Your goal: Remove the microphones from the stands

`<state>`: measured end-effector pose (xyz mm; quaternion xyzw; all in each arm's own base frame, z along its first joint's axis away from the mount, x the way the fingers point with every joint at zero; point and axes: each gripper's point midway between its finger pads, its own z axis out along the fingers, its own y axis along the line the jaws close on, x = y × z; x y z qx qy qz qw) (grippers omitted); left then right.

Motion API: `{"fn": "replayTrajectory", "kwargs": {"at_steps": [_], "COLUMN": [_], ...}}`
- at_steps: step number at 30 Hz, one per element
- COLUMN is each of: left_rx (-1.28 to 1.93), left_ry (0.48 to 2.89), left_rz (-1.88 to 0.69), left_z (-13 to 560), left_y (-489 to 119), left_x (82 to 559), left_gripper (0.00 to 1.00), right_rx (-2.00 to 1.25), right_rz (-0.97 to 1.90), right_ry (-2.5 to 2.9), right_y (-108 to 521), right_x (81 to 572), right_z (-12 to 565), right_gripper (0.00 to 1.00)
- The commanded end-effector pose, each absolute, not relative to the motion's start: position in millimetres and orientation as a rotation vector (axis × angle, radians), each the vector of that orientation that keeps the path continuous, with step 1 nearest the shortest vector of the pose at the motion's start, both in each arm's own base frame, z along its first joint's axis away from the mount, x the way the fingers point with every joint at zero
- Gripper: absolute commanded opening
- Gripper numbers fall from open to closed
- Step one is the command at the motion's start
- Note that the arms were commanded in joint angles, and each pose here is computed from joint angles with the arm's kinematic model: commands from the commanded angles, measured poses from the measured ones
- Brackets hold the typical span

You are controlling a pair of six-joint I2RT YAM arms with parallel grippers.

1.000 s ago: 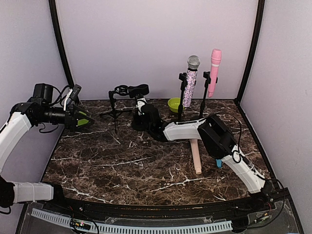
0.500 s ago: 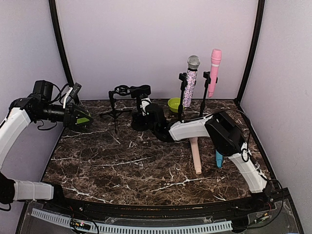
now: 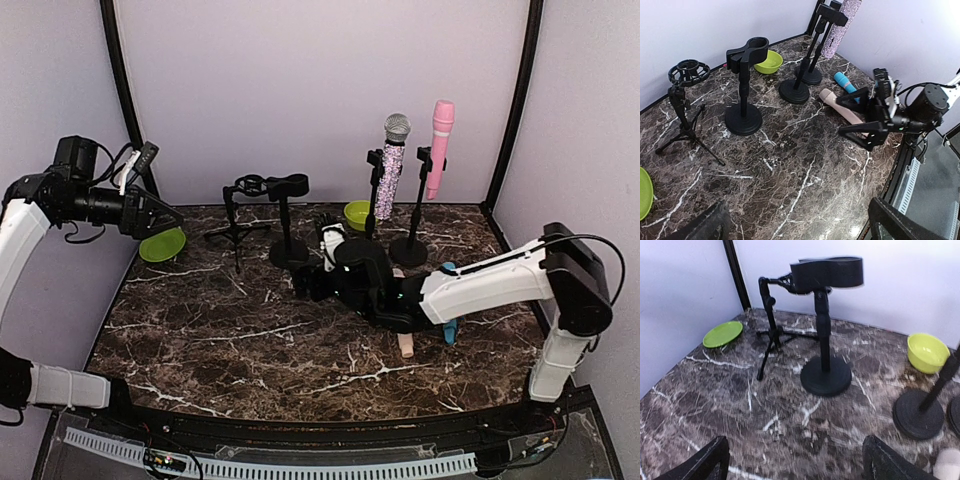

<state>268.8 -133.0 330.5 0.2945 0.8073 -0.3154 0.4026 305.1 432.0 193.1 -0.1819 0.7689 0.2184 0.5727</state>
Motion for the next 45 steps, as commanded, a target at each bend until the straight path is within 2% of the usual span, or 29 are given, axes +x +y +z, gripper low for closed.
{"fn": "replayTrajectory", "kwargs": {"at_steps": [1,5,10,14,21,26,34,45], "left_rx": [0.740,0.708,0.729,0.751,0.799,0.818,0.821,0.828], "left_ry": [2.165,2.239,2.206,2.196,2.183,2.140,2.140,2.125], "left_rz": [-0.715,-0.606,-0.583,-0.611,-0.628,-0.652,-0.648,-0.629], "left_z": [312.3,291.7,291.7,292.1,285.5,291.4,286.1,291.8], "left_y": [-119.8,-105.9,-105.5,-108.9,-111.9,-116.8,-116.2,-115.5], "left_x": [266.4,273.5,270.7,261.6,255.4,254.2,256.2,258.1], "left_gripper": [0.99,0.99,0.99,0.99,0.99,0.99,0.99,0.99], "right_rx": [-0.276,-0.248,-0.211,-0.240,-0.247,-0.283,-0.324,-0.269], "right_rz": [0.529,0.452,0.428,0.393,0.327,0.323,0.329,0.307], "right_ry": [1.840,1.782,1.707,1.646,1.616,1.632,1.668,1.645], "right_y": [369.2,319.5,276.3,266.6,260.8,263.6,274.0,271.1], "right_x": [287.0,280.3,300.1,320.6,365.9,396.3,419.5,433.5], "right_z": [220.3,256.2,302.3,338.8,361.0,366.7,356.9,352.8], "right_gripper": [0.92,0.91,0.92,0.94,0.94,0.92,0.88,0.70]}}
